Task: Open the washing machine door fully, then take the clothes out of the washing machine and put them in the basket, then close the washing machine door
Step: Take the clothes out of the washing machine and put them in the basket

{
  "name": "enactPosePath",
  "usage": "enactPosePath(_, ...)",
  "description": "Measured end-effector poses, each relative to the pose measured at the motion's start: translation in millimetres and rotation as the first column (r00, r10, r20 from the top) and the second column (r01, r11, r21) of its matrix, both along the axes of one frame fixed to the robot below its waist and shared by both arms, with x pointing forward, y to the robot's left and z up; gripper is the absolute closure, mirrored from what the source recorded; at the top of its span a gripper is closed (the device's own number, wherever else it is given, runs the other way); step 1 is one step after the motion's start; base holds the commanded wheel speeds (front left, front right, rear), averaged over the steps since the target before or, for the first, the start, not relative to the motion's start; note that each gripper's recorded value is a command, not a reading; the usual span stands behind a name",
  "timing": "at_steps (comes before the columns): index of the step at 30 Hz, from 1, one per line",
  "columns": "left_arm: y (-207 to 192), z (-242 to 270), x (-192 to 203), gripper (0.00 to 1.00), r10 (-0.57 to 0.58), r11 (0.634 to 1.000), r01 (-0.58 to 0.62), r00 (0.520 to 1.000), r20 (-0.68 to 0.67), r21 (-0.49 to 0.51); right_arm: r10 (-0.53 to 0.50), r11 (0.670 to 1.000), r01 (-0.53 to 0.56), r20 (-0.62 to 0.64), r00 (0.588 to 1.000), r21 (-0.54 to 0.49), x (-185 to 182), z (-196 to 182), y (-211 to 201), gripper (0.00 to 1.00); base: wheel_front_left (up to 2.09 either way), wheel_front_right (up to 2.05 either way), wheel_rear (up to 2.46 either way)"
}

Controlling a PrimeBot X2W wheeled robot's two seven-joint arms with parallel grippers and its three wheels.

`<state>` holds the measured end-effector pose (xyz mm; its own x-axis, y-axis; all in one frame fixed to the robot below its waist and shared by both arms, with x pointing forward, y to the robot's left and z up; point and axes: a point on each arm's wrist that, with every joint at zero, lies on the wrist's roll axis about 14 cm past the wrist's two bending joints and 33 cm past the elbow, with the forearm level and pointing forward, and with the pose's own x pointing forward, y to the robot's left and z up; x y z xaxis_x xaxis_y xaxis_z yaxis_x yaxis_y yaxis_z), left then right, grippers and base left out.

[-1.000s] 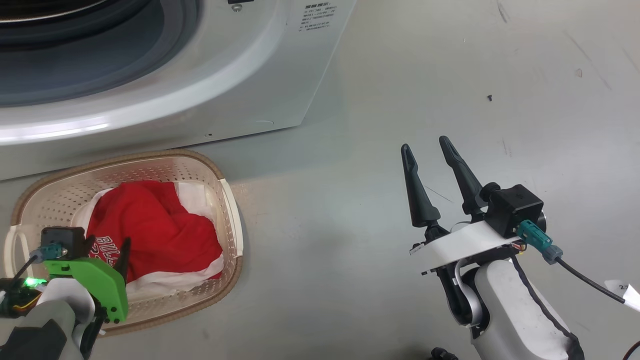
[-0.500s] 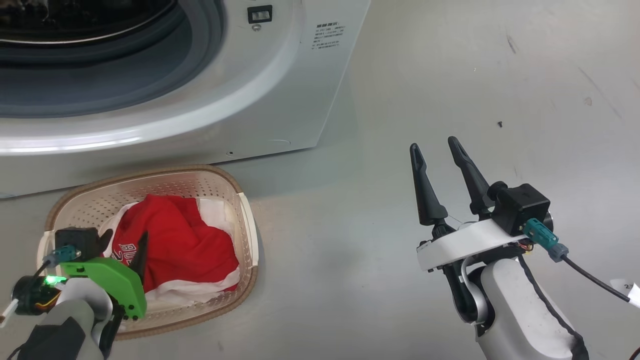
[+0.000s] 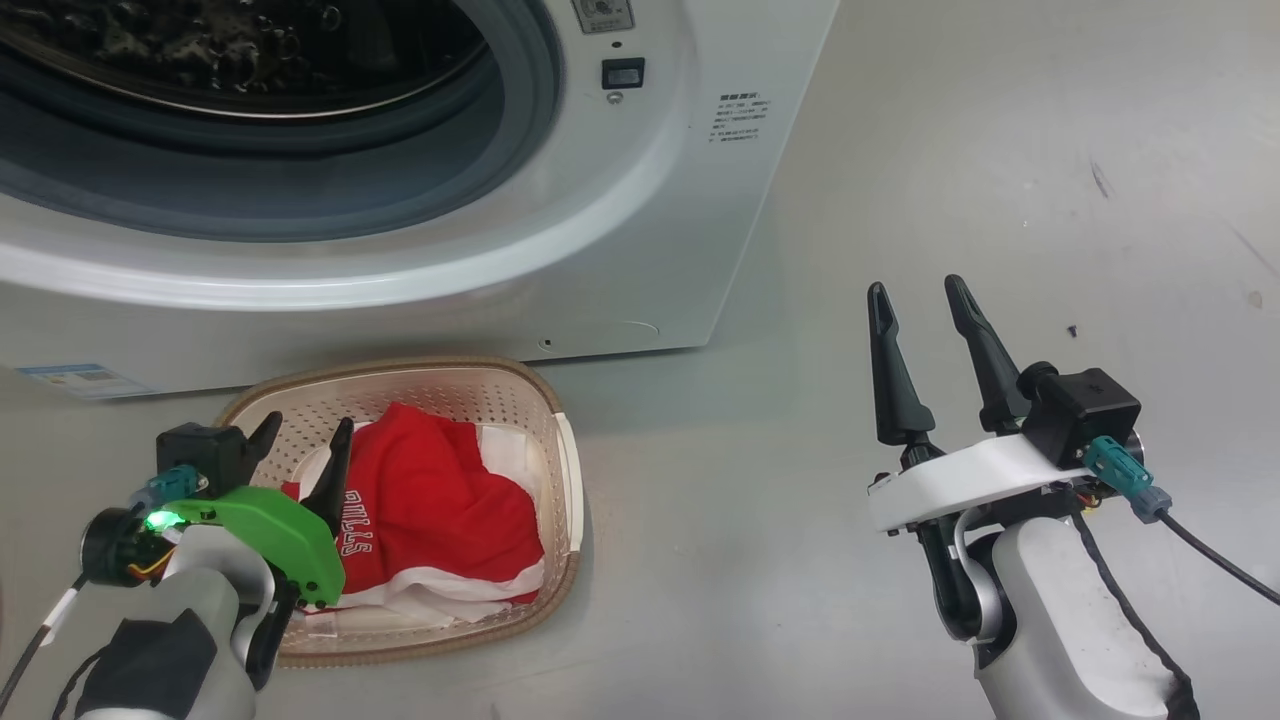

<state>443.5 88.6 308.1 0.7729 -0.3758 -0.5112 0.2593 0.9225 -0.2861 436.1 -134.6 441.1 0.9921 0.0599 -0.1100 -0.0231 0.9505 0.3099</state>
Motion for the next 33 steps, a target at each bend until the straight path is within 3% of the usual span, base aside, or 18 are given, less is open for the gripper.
enactPosePath(11, 17.6, 66.8, 11.2, 0.00, 0.066, 0.997, -0.060, 0.982, 0.180, -0.040, 0.055, 0.998, -0.057, 0.073, 0.996, 0.032, -3.3, 26.3, 18.7, 0.00, 0.00, 0.00, 0.00)
enactPosePath(22, 47.1, 133.8, 9.2, 0.00, 0.177, 0.983, -0.146, 0.920, 0.350, -0.115, 0.104, 0.992, -0.112, 0.139, 0.985, 0.051, -13.3, 50.5, 35.3, 0.00, 0.00, 0.00, 0.00)
enactPosePath(33, 71.9, 166.5, -7.0, 0.00, 0.270, 0.962, -0.219, 0.860, 0.433, -0.166, 0.133, 0.988, -0.145, 0.173, 0.976, 0.057, -22.4, 62.6, 44.3, 0.00, 0.00, 0.00, 0.00)
